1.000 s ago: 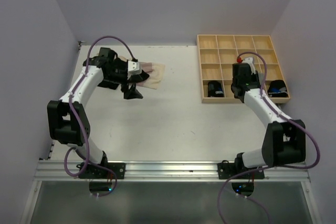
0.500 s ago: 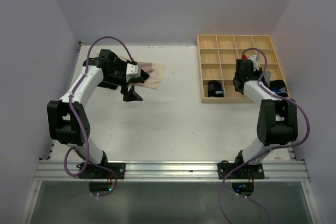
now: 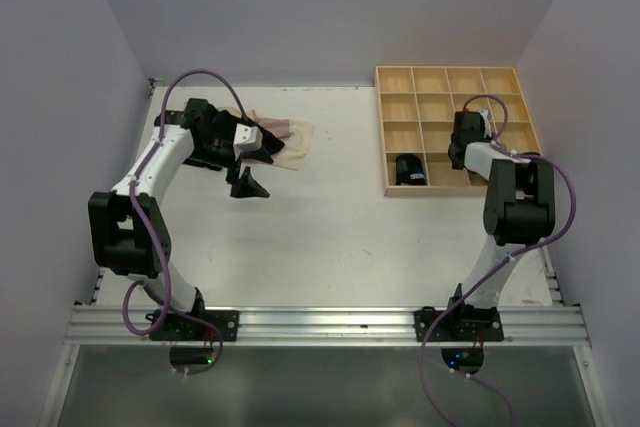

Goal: Roll the underwear
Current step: Place the rolled underwear into the container, then move the underwear to the center of the board

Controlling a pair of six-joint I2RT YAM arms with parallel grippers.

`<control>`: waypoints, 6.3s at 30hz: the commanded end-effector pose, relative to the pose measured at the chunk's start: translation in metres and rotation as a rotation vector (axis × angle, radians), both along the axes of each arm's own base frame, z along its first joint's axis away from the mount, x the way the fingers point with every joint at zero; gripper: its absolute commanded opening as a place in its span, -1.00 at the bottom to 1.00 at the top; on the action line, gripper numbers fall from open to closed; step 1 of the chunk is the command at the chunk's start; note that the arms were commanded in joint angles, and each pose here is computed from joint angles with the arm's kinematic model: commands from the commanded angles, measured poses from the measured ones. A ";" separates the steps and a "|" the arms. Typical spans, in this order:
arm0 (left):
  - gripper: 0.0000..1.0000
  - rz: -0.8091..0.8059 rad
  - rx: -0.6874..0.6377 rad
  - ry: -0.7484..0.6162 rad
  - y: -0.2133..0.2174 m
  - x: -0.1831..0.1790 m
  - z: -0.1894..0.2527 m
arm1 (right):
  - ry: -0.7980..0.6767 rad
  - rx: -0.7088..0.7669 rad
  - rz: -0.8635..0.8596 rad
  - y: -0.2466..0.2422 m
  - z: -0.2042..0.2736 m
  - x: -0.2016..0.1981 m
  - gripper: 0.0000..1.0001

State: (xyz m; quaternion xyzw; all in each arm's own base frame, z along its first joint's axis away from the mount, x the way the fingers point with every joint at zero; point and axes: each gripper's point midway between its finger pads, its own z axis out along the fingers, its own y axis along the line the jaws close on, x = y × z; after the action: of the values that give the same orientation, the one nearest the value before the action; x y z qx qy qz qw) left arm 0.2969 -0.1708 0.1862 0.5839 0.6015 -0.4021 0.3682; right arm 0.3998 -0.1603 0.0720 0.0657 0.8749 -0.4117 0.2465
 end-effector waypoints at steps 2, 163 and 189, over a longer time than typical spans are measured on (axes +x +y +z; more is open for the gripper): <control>1.00 -0.027 -0.075 -0.026 -0.005 -0.008 0.021 | -0.054 0.153 -0.006 0.015 -0.013 0.011 -1.00; -1.00 0.463 0.308 -0.033 0.051 0.089 0.063 | -0.063 0.943 0.769 0.401 0.082 0.010 0.15; 0.12 0.314 0.485 0.281 0.088 -0.027 -0.082 | 0.305 1.059 0.827 0.412 0.019 -0.090 0.04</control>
State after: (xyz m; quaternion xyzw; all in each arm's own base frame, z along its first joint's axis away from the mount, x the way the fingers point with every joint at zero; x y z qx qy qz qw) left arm 0.2645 -0.1019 0.1327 0.5196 0.7727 -0.2917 0.2188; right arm 0.3285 0.2450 0.1063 -0.1997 0.9340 0.1921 0.2255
